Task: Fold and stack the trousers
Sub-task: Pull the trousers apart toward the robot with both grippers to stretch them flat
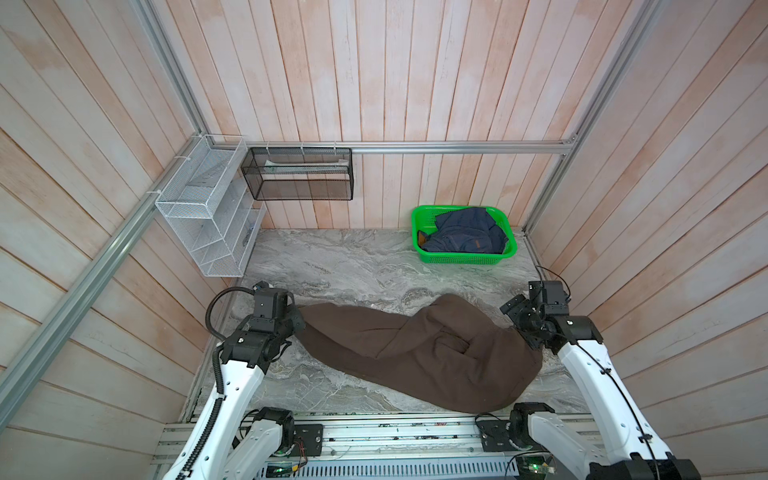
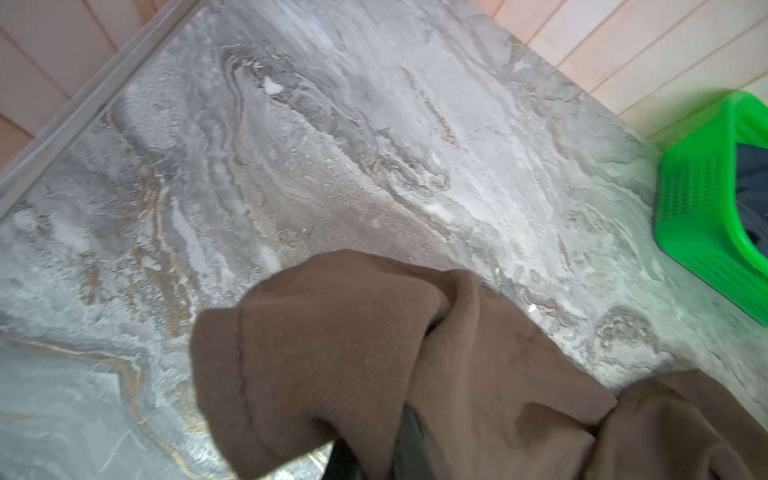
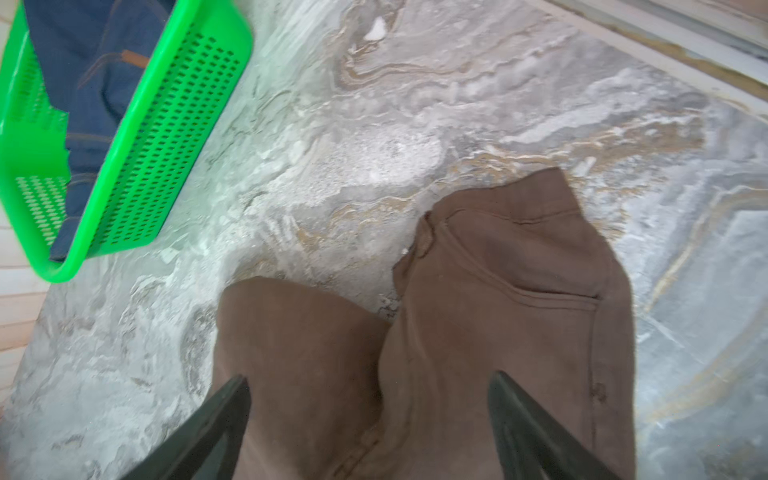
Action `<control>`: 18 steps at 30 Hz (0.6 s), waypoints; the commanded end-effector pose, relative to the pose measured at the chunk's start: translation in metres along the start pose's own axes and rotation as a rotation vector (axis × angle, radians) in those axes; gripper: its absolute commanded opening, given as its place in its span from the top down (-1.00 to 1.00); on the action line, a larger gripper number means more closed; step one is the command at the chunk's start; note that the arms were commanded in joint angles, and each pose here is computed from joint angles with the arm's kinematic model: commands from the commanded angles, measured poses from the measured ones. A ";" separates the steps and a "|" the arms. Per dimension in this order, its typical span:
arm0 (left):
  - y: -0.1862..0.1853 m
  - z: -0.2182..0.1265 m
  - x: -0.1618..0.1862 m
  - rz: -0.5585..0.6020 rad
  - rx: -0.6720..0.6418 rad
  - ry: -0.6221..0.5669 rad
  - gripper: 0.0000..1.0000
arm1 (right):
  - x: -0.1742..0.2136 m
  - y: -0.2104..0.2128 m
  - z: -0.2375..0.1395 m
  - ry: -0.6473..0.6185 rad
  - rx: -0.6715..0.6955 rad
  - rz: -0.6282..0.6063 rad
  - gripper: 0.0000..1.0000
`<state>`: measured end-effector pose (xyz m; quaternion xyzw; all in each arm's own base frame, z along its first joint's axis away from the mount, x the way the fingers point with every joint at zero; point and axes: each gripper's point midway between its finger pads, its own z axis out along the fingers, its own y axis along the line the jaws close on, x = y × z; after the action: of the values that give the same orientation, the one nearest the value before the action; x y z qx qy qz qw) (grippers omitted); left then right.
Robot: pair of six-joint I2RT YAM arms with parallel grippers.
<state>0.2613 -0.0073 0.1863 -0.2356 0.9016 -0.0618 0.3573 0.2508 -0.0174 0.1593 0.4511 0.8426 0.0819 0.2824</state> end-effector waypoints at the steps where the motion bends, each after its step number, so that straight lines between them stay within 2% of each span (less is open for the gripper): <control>1: 0.016 0.002 -0.014 -0.005 -0.046 -0.023 1.00 | 0.013 -0.041 0.006 0.048 0.088 0.055 -0.79; 10: -0.006 0.045 -0.046 -0.022 0.029 0.010 1.00 | 0.023 -0.093 0.029 0.083 0.144 0.136 -0.80; 11: -0.009 0.050 -0.046 -0.025 0.040 0.021 0.88 | 0.024 -0.100 0.032 0.090 0.146 0.148 -0.80; 14: -0.016 0.056 -0.043 -0.031 0.071 0.049 0.18 | 0.015 -0.103 0.029 0.076 0.139 0.165 -0.79; 18: -0.012 0.050 -0.041 -0.033 0.055 0.051 -0.26 | 0.020 -0.110 0.031 0.093 0.164 0.209 -0.79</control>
<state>0.3199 0.0045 0.1582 -0.2463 0.9128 -0.0882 0.3137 0.1827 -0.0727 0.0856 0.5579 0.8026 0.0550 0.2038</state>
